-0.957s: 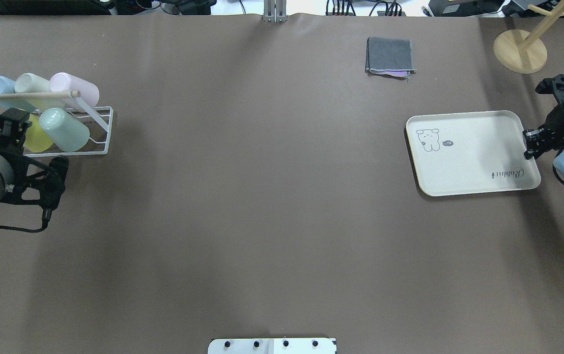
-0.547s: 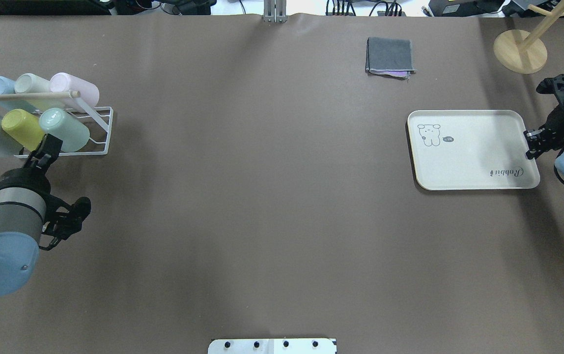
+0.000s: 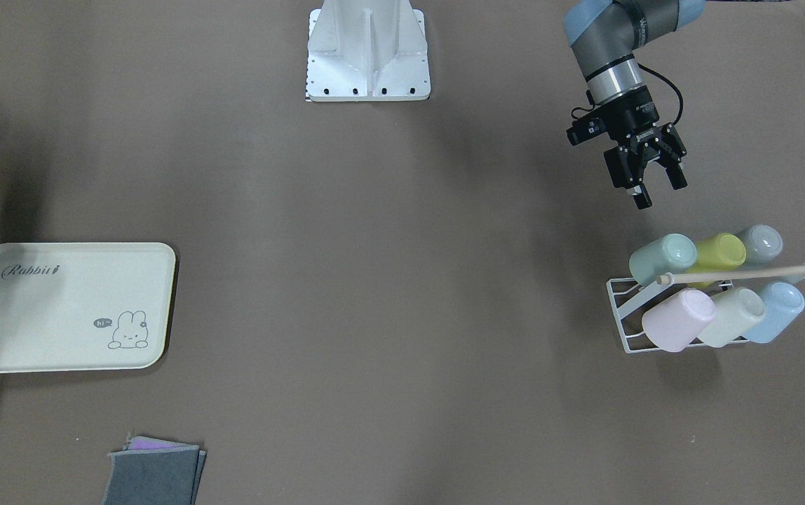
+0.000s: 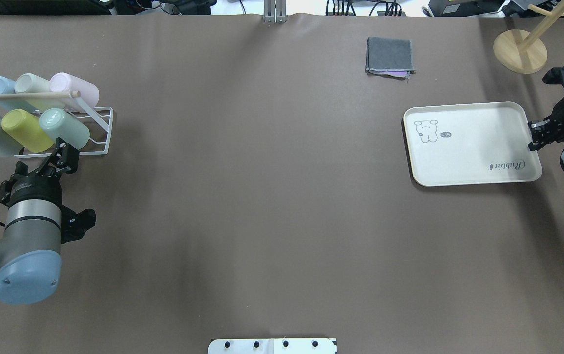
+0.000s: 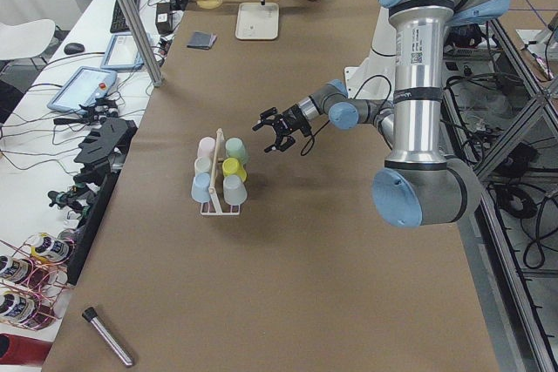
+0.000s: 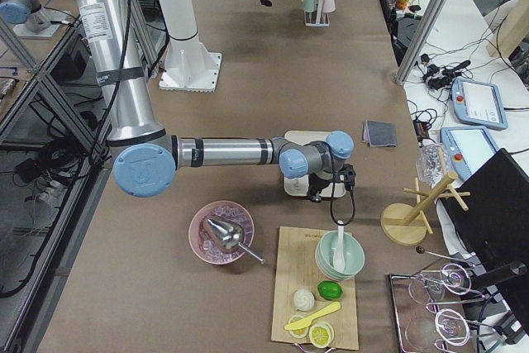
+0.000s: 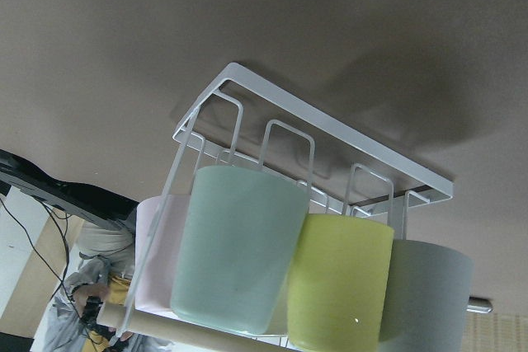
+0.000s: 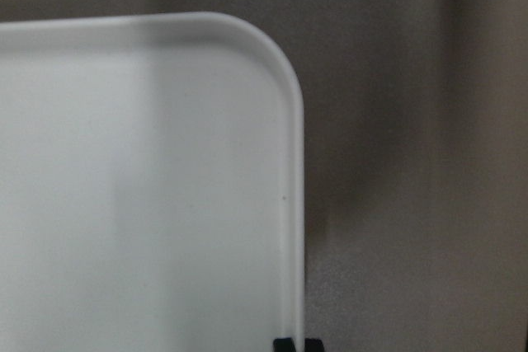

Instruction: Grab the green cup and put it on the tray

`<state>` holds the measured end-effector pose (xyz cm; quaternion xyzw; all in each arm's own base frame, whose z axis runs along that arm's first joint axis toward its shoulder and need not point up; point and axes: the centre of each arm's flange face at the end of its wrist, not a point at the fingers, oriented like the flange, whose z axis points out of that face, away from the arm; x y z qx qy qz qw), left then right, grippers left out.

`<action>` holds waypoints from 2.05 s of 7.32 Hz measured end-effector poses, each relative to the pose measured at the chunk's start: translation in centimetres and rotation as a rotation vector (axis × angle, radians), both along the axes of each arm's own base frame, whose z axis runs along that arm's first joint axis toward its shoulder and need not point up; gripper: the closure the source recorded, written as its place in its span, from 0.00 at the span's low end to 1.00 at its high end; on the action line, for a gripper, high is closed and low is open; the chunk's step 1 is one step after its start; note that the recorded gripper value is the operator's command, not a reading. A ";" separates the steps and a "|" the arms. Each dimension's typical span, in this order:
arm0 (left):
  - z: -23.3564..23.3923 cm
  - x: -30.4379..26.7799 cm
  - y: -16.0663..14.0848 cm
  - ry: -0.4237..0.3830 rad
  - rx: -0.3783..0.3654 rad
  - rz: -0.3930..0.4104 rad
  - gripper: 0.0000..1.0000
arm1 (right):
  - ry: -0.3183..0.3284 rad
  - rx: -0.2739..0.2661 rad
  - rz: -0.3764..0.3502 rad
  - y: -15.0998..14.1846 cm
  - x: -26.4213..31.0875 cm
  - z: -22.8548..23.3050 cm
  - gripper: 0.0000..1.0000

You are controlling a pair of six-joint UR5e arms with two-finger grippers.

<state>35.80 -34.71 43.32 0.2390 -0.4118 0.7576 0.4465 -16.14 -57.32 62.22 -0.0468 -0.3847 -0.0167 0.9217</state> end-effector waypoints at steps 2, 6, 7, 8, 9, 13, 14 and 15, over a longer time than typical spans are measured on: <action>1.1 2.2 -0.7 -0.051 0.012 0.007 0.02 | -0.054 -0.004 0.077 -0.2 2.1 -3.6 1.00; 3.1 3.2 -1.6 -0.138 0.049 -0.010 0.02 | -0.200 -0.063 0.153 0.8 3.2 -10.3 1.00; 3.6 3.7 -1.8 -0.149 0.046 -0.011 0.02 | -0.232 -0.071 0.159 1.5 2.9 -12.6 1.00; 3.9 4.2 -2.1 -0.157 0.044 -0.013 0.03 | -0.253 -0.070 0.149 2.2 1.6 -14.9 1.00; 4.1 4.8 -2.6 -0.162 0.042 -0.018 0.03 | -0.268 -0.066 0.124 2.9 -0.8 -17.4 1.00; 3.8 4.8 -5.4 -0.191 0.057 -0.011 0.03 | -0.282 -0.094 0.058 5.0 -15.1 -27.8 1.00; 4.1 4.8 -5.8 -0.194 0.061 -0.008 0.03 | -0.278 -0.097 0.063 5.9 -18.5 -30.3 1.00; 4.5 4.9 -6.0 -0.194 0.064 -0.007 0.03 | -0.281 -0.099 0.060 6.6 -21.1 -32.4 1.00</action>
